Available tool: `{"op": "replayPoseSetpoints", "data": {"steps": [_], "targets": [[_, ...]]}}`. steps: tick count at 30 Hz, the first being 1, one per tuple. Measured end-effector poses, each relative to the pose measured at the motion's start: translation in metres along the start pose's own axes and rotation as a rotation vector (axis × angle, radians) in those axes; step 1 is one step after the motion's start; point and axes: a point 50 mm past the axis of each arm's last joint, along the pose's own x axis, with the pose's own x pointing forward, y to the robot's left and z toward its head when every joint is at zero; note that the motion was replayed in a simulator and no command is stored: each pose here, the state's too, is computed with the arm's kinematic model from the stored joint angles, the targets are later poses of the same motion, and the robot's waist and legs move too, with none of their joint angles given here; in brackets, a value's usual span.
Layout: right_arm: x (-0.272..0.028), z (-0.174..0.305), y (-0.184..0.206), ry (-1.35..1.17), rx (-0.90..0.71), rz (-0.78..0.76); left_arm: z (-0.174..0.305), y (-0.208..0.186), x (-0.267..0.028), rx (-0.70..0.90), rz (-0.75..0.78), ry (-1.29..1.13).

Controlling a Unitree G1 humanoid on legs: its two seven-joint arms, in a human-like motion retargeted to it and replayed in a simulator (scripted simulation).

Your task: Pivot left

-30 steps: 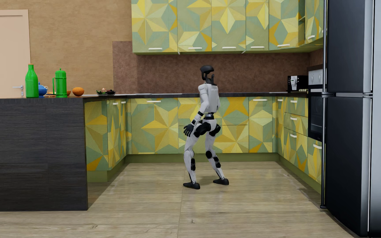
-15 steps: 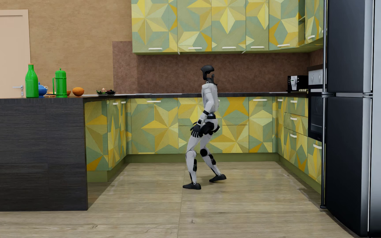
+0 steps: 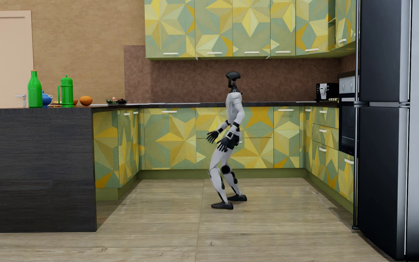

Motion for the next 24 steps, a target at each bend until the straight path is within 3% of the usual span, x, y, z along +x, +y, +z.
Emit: {"op": "replayPoseSetpoints", "data": {"steps": [2, 6, 8, 10, 13, 15, 17, 20, 21, 22, 24], "targets": [[-0.004, -0.002, 0.013, -0.005, 0.035, 0.013, 0.001, 0.012, 0.003, 0.071, 0.036, 0.034], [-0.019, -0.036, -0.017, 0.11, -0.041, -0.015, 0.003, -0.016, 0.002, -0.05, 0.018, 0.006], [-0.012, -0.03, -0.015, 0.121, -0.032, -0.012, 0.018, -0.027, 0.006, -0.049, -0.045, -0.012], [-0.002, -0.005, -0.003, 0.039, 0.004, 0.0, 0.008, -0.009, 0.006, -0.005, -0.053, 0.048], [-0.008, -0.008, 0.007, 0.003, 0.049, -0.002, 0.012, -0.016, 0.007, -0.017, -0.076, 0.003], [-0.013, -0.031, -0.015, 0.102, 0.027, -0.044, 0.018, -0.028, 0.004, -0.036, -0.068, -0.072], [-0.008, -0.021, -0.02, 0.097, 0.013, -0.044, 0.026, -0.024, 0.003, -0.078, -0.042, -0.126], [-0.006, -0.01, 0.005, 0.03, 0.018, 0.005, 0.036, -0.021, 0.012, 0.021, -0.089, -0.105], [-0.003, -0.009, 0.006, 0.04, 0.006, 0.021, 0.017, -0.016, 0.006, 0.024, -0.083, -0.06], [-0.001, -0.006, -0.004, 0.036, 0.01, 0.009, 0.0, -0.015, -0.001, -0.003, -0.075, -0.017], [-0.012, -0.027, -0.022, 0.082, 0.009, -0.003, 0.016, -0.018, 0.004, -0.046, -0.047, -0.058]]}}
